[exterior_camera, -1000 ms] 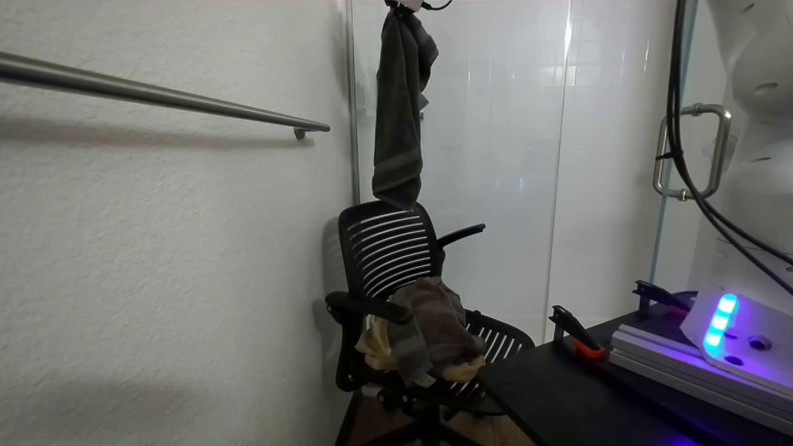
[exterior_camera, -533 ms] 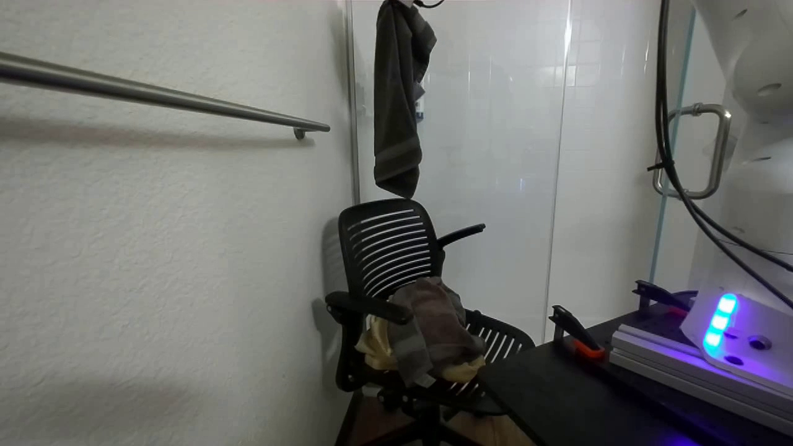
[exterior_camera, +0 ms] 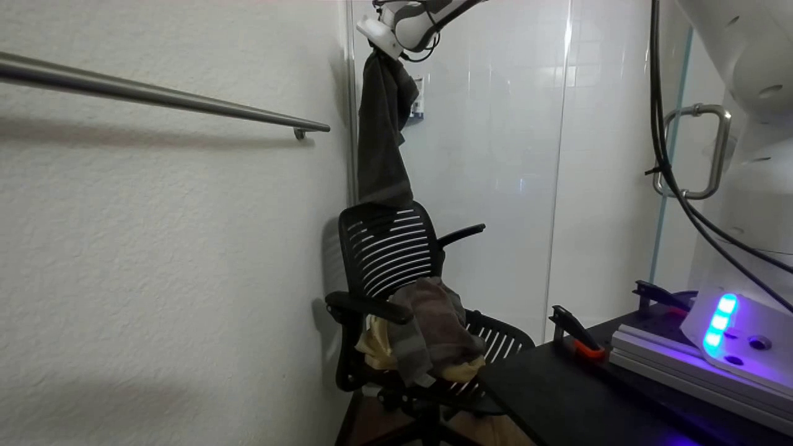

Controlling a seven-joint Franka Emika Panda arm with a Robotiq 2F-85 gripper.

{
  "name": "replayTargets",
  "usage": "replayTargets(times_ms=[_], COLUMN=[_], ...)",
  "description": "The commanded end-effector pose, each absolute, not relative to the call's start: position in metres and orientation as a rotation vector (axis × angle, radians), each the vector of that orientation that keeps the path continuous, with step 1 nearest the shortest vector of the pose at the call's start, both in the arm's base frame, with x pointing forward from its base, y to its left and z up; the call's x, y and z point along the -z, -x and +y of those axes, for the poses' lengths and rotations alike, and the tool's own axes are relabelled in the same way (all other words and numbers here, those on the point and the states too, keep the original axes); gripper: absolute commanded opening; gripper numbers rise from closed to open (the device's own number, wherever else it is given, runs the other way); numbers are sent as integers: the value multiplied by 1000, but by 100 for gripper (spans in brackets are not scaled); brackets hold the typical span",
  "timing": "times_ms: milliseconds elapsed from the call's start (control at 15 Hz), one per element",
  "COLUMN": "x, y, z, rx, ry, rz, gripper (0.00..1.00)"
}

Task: Move the towel from the seat of the chair to the back of the chair

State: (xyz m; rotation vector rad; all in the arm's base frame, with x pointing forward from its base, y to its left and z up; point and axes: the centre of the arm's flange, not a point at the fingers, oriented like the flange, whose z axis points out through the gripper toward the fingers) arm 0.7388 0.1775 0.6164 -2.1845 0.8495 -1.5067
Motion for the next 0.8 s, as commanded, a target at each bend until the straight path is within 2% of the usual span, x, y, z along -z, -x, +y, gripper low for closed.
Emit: replayTargets(times_ms=[0, 333, 733], x=[-596, -585, -638], y=[-727, -725, -732], z=[179, 182, 198], rx=[1482, 1527, 1747], ry=[2189, 2224, 2064], rz=[810, 787, 706], gripper=[2, 2, 2])
